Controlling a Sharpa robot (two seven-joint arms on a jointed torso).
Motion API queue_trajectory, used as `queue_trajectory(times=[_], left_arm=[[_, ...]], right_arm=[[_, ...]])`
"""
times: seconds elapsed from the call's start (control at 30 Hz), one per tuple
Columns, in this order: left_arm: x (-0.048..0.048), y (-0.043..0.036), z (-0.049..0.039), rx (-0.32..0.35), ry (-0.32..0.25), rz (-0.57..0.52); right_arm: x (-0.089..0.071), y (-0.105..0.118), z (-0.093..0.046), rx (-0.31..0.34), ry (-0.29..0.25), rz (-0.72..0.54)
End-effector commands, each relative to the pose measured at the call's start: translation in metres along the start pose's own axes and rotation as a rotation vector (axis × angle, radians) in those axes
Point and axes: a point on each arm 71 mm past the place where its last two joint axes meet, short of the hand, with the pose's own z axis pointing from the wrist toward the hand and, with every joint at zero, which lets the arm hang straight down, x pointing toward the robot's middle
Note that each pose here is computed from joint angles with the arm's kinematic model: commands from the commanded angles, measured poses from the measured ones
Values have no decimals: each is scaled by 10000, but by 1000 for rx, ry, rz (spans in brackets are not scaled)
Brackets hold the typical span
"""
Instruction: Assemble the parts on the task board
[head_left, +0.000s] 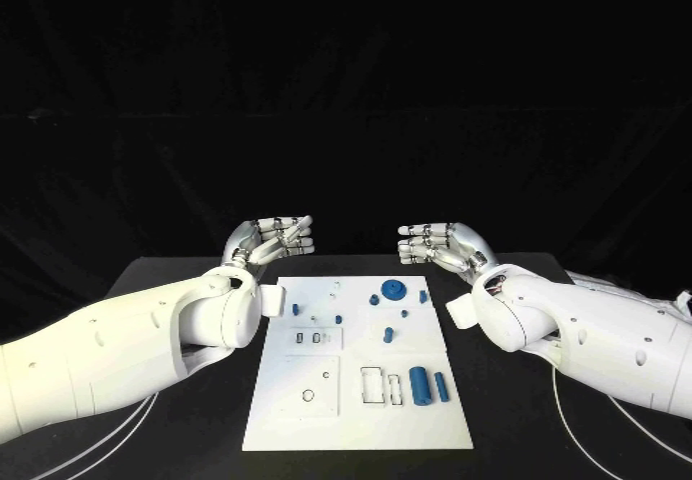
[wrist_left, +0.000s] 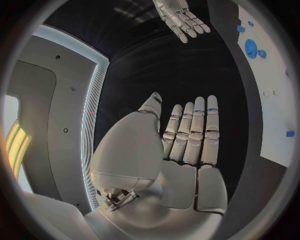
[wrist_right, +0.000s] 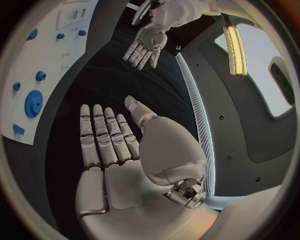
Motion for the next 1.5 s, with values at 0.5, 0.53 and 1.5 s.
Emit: queue_trajectory(times=[0.5, 0.53, 1.5], left_arm=[[180, -197, -324, -45, 160, -198], [198, -200, -339, -55, 166, -212], [364, -310, -520, -89, 231, -282]], right_arm=[[-61, 250, 218, -43, 162, -849], [-58, 262, 237, -35, 172, -889], [127, 370, 276, 8, 295, -1203]])
